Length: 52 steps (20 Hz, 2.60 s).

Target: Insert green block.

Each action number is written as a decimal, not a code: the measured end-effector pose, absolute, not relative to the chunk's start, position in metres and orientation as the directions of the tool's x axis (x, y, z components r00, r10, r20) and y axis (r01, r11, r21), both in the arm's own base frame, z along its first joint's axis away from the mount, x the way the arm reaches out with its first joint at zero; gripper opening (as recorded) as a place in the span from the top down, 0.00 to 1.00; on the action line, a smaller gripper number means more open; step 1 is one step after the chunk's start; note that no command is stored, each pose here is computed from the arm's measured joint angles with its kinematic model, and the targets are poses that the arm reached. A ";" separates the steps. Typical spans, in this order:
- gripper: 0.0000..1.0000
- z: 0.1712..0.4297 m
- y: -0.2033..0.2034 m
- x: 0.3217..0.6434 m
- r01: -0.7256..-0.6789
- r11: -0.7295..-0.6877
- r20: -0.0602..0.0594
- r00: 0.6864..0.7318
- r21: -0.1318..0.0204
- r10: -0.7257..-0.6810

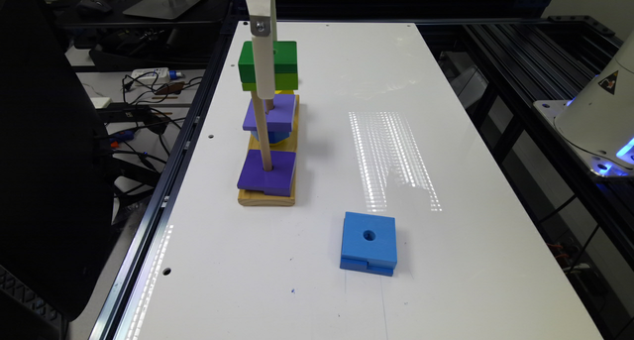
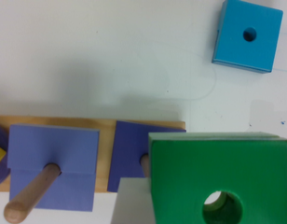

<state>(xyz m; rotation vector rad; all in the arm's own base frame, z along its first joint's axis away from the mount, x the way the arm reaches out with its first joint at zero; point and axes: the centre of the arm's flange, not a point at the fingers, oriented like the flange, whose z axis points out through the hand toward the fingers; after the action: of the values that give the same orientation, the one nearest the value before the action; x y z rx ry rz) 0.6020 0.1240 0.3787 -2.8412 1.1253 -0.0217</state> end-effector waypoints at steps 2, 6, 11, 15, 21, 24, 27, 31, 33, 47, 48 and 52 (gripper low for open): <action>1.00 0.378 0.124 0.602 -0.683 -0.726 -0.018 0.729 -0.085 -0.684; 1.00 0.377 0.124 0.603 -0.683 -0.726 -0.017 0.729 -0.085 -0.684; 1.00 0.377 0.125 0.603 -0.683 -0.726 -0.016 0.729 -0.085 -0.684; 1.00 0.377 0.124 0.603 -0.683 -0.725 -0.017 0.729 -0.084 -0.685; 1.00 0.376 0.124 0.603 -0.684 -0.725 -0.018 0.728 -0.082 -0.685; 1.00 0.376 0.124 0.603 -0.684 -0.725 -0.018 0.728 -0.082 -0.685; 1.00 0.376 0.124 0.603 -0.684 -0.725 -0.018 0.728 -0.082 -0.685; 1.00 0.376 0.123 0.603 -0.684 -0.725 -0.018 0.728 -0.082 -0.685; 1.00 0.376 0.122 0.603 -0.685 -0.724 -0.018 0.728 -0.082 -0.686; 1.00 0.376 0.116 0.604 -0.688 -0.721 -0.018 0.725 -0.082 -0.689; 1.00 0.376 0.116 0.604 -0.688 -0.721 -0.018 0.725 -0.082 -0.689; 1.00 0.376 0.116 0.604 -0.688 -0.721 -0.018 0.725 -0.082 -0.689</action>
<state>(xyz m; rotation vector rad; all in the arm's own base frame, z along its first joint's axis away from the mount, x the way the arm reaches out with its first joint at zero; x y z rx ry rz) 0.6039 0.1162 0.3755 -2.8403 1.1358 -0.0210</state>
